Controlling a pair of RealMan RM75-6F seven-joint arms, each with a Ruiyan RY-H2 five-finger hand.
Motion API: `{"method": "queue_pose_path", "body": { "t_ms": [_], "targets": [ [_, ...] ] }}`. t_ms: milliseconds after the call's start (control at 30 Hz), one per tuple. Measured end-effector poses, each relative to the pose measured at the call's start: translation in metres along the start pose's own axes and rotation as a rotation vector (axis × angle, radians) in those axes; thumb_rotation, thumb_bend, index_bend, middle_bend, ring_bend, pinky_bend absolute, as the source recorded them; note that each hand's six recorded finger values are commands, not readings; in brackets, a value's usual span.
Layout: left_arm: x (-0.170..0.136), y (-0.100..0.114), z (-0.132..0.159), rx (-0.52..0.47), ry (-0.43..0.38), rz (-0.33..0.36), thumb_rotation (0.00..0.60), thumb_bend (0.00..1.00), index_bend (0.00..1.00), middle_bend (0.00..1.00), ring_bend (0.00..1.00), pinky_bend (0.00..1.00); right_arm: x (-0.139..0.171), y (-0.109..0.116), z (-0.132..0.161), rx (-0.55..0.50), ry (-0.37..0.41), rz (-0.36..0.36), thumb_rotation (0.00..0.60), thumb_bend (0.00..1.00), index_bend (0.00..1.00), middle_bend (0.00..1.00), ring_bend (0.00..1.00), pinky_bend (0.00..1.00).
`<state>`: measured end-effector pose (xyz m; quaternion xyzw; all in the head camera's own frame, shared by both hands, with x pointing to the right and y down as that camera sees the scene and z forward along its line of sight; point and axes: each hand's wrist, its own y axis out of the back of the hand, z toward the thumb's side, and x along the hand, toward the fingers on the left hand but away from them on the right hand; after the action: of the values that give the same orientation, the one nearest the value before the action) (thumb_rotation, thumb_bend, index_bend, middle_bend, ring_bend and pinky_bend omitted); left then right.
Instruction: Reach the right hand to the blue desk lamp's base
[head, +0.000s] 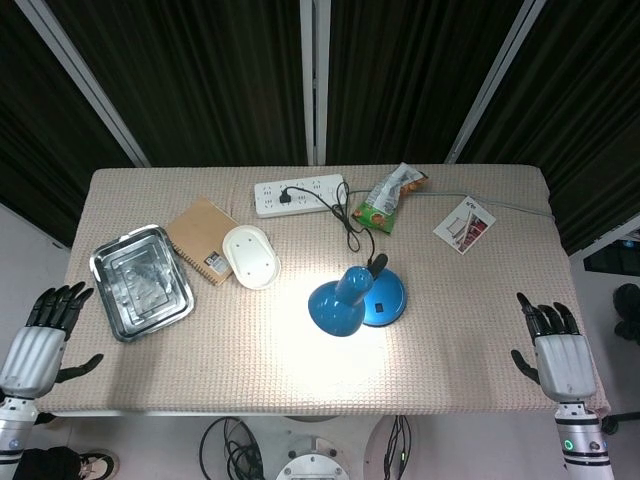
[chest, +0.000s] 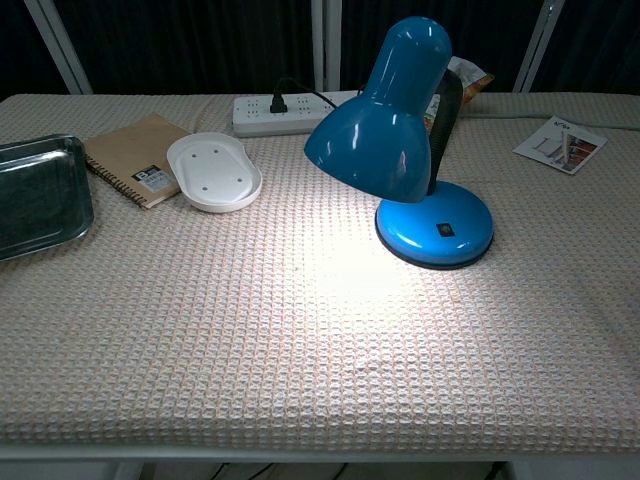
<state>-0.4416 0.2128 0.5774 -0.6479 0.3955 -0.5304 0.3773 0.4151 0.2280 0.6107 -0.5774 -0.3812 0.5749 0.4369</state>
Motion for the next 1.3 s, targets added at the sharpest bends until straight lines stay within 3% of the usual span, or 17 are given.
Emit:
{"method": "queue_pose_path", "body": {
  "t_ms": [133,233,333,433,667,933,1300],
  "targets": [
    [-0.001,-0.002,0.0,-0.001,-0.001,-0.004,0.6,0.14,0.0,0.0,0.0,0.0,-0.007,-0.005,0.015,-0.023,0.044,0.003,0.6,0.17,0.0,0.95,0.86,0.93],
    [-0.001,-0.002,0.001,0.004,-0.002,-0.006,0.6,0.14,0.0,0.0,0.0,0.0,-0.012,-0.01,0.026,-0.033,0.076,0.022,0.6,0.23,0.0,1.0,0.92,1.0],
    [-0.001,0.0,0.001,0.003,-0.001,-0.001,0.6,0.14,0.0,0.0,0.0,0.0,-0.017,-0.018,0.042,-0.045,0.122,0.056,0.6,0.4,0.0,1.0,0.93,1.0],
    [0.0,0.001,0.001,0.001,0.0,-0.001,0.6,0.14,0.0,0.0,0.0,0.0,-0.022,-0.028,0.061,-0.045,0.172,0.101,0.6,0.48,0.0,1.0,0.93,1.0],
    [0.001,-0.002,-0.002,0.007,0.012,-0.015,0.6,0.14,0.0,0.0,0.0,0.0,-0.032,-0.058,0.105,-0.015,0.267,0.239,0.6,0.48,0.0,1.0,0.93,1.0],
    [0.002,-0.003,-0.01,0.001,0.027,-0.024,0.6,0.14,0.0,0.0,0.0,0.0,-0.049,-0.075,0.146,-0.003,0.315,0.327,0.6,0.51,0.0,1.0,0.93,1.0],
    [0.004,-0.005,-0.015,-0.009,0.037,-0.027,0.6,0.14,0.0,0.0,0.0,0.0,-0.068,-0.08,0.182,-0.028,0.36,0.351,0.6,0.52,0.0,1.0,0.93,1.0]
  ]
}}
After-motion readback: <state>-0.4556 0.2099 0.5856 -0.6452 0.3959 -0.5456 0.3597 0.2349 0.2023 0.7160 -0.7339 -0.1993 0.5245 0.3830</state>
